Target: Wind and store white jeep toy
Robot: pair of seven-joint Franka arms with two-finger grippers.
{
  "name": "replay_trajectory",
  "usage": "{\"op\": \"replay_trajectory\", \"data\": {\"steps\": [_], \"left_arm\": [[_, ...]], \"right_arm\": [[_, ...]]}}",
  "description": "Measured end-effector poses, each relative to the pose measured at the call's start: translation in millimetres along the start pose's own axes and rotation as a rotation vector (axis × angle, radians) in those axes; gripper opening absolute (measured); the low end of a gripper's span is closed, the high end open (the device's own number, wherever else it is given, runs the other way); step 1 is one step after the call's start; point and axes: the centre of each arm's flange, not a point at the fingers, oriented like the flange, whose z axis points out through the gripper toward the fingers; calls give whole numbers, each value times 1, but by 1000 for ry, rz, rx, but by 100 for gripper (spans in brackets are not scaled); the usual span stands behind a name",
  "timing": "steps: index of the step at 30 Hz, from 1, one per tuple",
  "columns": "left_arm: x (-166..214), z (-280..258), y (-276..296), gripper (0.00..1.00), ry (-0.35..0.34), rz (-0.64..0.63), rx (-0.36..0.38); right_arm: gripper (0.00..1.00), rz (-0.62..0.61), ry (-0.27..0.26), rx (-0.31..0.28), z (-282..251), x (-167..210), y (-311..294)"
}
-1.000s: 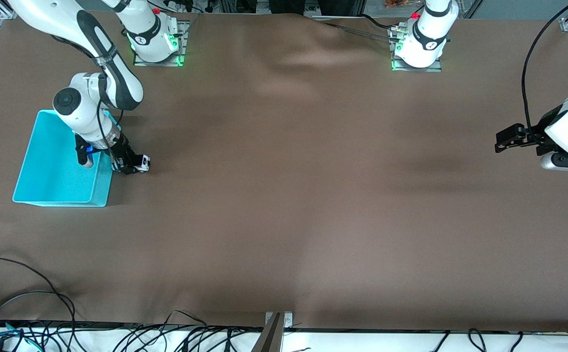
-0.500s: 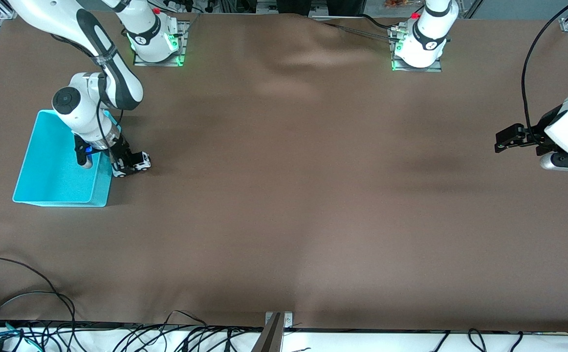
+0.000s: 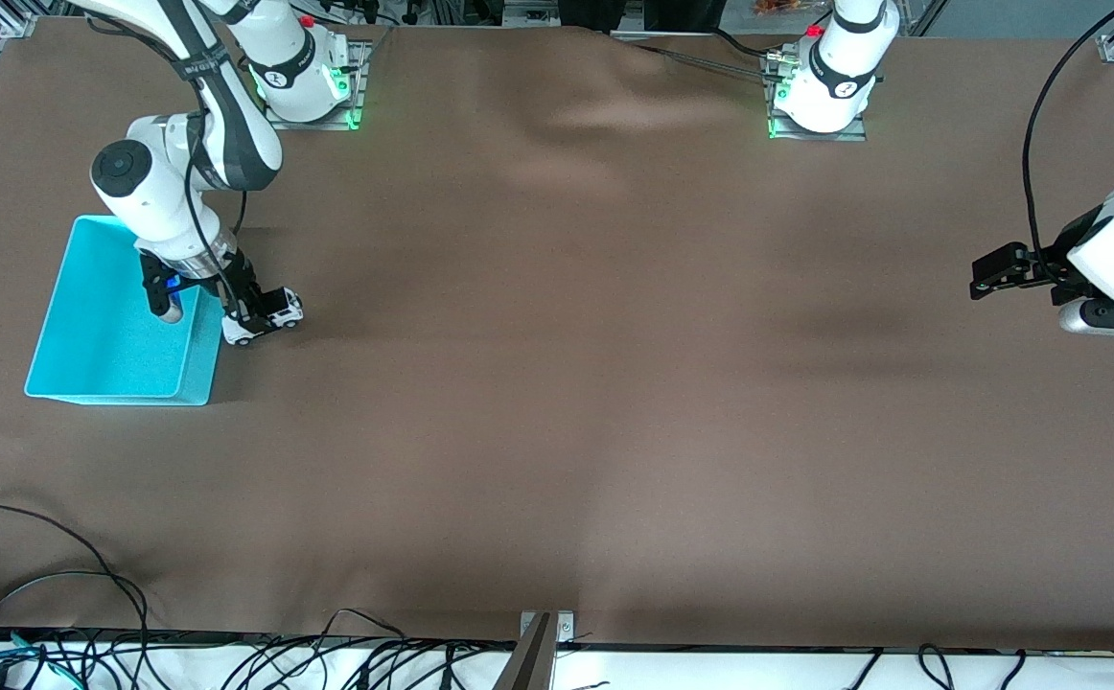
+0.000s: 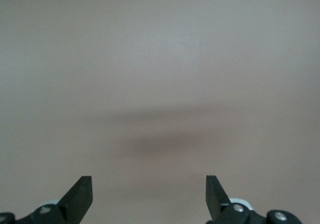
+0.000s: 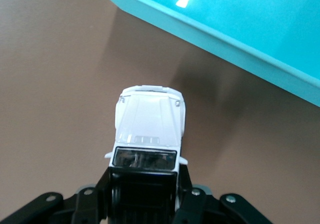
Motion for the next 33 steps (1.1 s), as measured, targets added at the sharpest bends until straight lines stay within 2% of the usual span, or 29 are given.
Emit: {"op": "replay_trajectory", "data": {"steps": [7,17,23,33], "left_arm": [[0,0,0,100,0,1,0],[0,0,1,100,0,1,0],[0,0,1,100,0,2,0],[0,-1,1,100,2,2,0]], "right_arm": [[53,-69,-7,-19,-34,1,-20],[53,-344,-66,-119,-65,12,-27],[53,-442,-106,-162,-69,37,-13],[53,-559,-135,-180,-70,110,33]]}}
